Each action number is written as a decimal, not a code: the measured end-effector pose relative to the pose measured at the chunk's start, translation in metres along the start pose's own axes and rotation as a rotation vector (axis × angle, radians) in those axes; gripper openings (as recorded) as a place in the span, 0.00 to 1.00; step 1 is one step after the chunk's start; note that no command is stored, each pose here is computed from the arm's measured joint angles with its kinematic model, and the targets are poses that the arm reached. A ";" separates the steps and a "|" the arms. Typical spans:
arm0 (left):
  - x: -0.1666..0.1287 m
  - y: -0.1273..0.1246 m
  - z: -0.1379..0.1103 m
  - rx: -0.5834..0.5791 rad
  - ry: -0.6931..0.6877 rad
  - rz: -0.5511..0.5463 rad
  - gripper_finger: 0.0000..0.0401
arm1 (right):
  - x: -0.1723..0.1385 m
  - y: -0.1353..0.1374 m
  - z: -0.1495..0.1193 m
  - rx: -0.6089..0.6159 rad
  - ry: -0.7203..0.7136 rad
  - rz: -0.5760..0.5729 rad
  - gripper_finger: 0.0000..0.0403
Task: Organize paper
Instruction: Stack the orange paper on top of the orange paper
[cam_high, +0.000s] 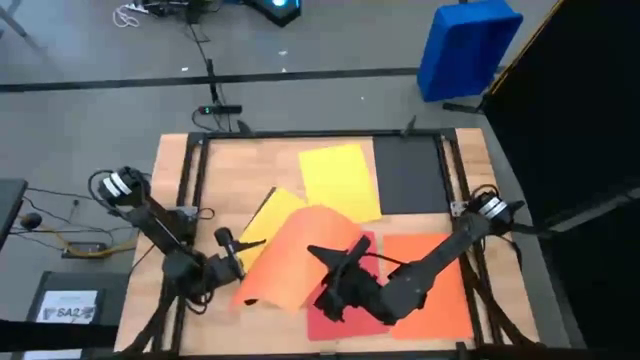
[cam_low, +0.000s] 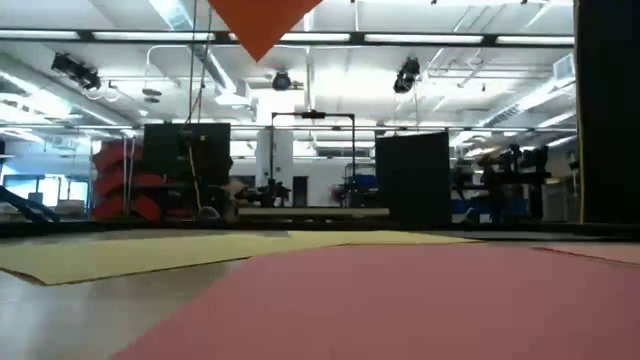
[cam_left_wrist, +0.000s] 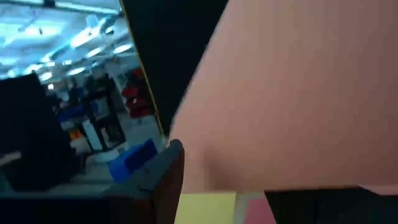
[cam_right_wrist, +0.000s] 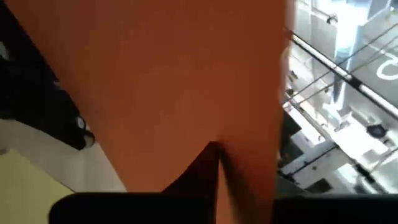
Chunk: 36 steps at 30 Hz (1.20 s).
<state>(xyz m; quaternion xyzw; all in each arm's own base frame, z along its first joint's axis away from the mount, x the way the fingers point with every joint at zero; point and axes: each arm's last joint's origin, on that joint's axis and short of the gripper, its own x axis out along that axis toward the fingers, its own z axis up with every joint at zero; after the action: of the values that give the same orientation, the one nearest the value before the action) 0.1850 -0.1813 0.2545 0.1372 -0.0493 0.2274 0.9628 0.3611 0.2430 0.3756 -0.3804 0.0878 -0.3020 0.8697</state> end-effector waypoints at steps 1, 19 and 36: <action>0.002 0.000 0.003 0.011 -0.007 0.002 0.44 | -0.001 -0.002 0.001 0.012 -0.005 0.002 0.00; 0.017 0.003 0.025 0.036 -0.088 0.022 0.09 | -0.025 -0.026 0.011 0.299 -0.028 0.022 0.00; -0.020 -0.004 0.042 0.069 0.017 -0.013 0.00 | -0.025 0.008 -0.010 0.579 0.008 0.337 0.00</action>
<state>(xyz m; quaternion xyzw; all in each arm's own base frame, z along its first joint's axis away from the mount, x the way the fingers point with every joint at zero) 0.1674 -0.2052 0.2901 0.1684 -0.0322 0.2240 0.9594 0.3412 0.2560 0.3606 -0.0963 0.0632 -0.1679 0.9790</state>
